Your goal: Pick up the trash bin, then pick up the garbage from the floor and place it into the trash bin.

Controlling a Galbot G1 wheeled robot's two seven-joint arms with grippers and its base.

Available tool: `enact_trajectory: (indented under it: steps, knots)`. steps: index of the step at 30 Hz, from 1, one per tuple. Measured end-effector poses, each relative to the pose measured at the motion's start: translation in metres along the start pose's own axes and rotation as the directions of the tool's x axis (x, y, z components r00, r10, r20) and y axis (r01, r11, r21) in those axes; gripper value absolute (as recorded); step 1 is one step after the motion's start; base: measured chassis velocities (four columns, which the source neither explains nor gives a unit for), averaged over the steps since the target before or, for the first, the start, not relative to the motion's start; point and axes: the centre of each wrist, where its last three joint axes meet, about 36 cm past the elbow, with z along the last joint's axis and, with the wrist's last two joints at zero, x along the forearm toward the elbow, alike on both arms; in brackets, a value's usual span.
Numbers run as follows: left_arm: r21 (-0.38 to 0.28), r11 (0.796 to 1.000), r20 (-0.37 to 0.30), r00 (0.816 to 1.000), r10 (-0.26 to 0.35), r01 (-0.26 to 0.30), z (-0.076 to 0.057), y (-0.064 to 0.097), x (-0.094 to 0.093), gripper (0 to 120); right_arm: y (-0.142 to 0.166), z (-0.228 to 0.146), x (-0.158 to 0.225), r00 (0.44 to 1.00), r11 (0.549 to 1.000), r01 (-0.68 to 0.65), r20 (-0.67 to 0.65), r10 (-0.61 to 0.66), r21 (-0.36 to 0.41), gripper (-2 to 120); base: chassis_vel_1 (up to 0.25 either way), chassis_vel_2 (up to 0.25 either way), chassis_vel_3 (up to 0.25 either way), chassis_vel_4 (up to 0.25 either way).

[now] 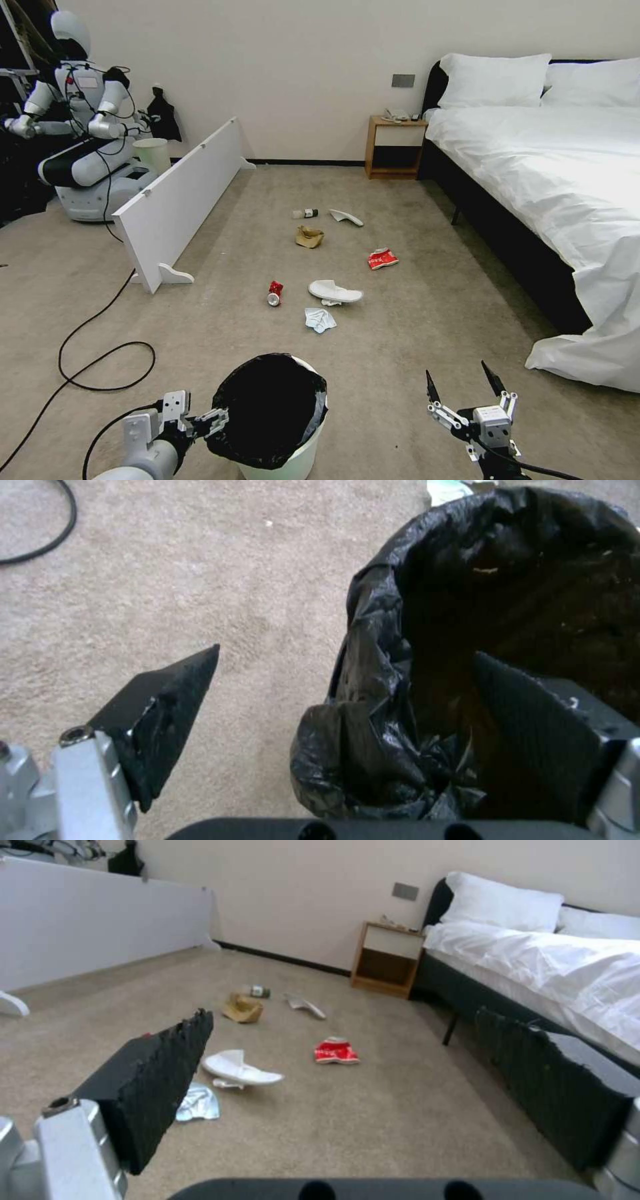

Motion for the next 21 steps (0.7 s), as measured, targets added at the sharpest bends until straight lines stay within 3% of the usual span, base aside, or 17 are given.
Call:
enact_trajectory:
  steps: [21]
  knots:
    - [0.02,1.0,-0.041,0.999,-0.016,0.017,0.009,0.004,-0.023,100,0.009,-0.001,0.001,0.999,0.999,0.041,0.0,-0.041,-0.02,100,0.0,0.0,0.0,0.0]
